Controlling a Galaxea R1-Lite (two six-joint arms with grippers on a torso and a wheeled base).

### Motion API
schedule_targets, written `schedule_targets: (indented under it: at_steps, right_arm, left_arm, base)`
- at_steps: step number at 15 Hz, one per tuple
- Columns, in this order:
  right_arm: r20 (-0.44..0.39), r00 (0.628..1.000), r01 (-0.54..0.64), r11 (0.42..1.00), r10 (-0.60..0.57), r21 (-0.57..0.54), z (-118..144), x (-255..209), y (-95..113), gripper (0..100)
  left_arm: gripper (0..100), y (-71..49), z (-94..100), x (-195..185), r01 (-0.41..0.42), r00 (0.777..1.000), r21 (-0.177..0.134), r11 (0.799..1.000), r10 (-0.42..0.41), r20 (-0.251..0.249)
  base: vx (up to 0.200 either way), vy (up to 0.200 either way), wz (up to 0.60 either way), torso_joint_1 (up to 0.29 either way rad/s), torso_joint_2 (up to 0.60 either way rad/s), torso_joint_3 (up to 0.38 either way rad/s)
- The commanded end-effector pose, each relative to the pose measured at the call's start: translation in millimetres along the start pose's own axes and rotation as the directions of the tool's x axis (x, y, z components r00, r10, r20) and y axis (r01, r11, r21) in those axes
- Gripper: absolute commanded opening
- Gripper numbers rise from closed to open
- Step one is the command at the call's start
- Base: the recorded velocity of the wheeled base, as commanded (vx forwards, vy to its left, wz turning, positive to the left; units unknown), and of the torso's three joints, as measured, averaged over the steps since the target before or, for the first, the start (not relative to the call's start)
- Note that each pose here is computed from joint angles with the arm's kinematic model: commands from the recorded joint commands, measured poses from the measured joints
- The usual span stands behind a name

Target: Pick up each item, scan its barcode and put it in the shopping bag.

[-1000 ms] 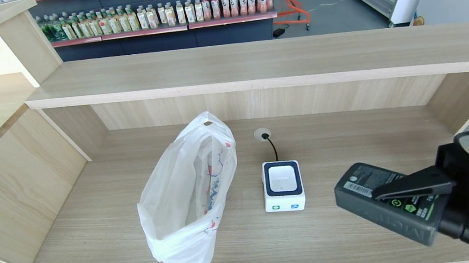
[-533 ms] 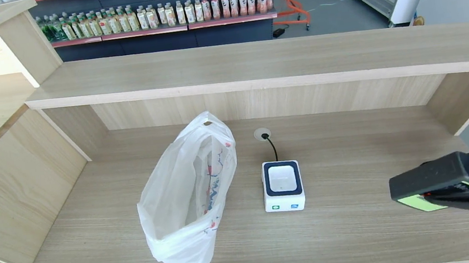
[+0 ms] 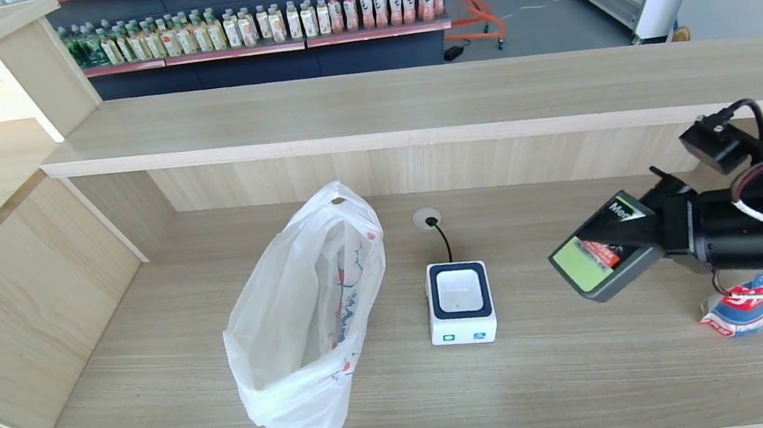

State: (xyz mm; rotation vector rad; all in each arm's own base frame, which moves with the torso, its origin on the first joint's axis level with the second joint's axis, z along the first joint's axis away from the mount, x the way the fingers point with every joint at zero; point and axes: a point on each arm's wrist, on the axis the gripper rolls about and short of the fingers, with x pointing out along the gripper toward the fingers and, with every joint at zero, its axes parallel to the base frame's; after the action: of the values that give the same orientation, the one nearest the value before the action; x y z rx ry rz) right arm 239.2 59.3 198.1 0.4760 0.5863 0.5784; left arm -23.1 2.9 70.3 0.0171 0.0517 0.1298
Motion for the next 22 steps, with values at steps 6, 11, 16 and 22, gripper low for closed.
schedule_targets:
  at_steps: [6,11,16,22]
  right_arm:
    - [-0.157,0.986,0.055,0.998,-0.054,0.004,-26,103,-14,0]
    - [-0.145,0.987,0.063,0.998,-0.065,-0.018,-27,130,-12,0]
    - [-0.14,0.99,0.023,0.999,-0.029,-0.043,-23,152,-2,0]
    - [-0.139,0.987,0.075,0.995,-0.084,-0.065,-31,165,-9,0]
  left_arm:
    - [100,0.0,0.0,0,0.0,1.0,0.0,1.0,0.0,0.0]
    - [100,0.0,0.0,0,0.0,1.0,0.0,1.0,0.0,0.0]
    - [100,0.0,0.0,0,0.0,1.0,0.0,1.0,0.0,0.0]
    - [100,0.0,0.0,0,0.0,1.0,0.0,1.0,0.0,0.0]
  base:
    - [0.0,0.0,0.0,0.0,0.0,0.0]
    - [0.0,0.0,0.0,0.0,0.0,0.0]
    - [0.0,0.0,0.0,0.0,0.0,0.0]
    - [0.0,0.0,0.0,0.0,0.0,0.0]
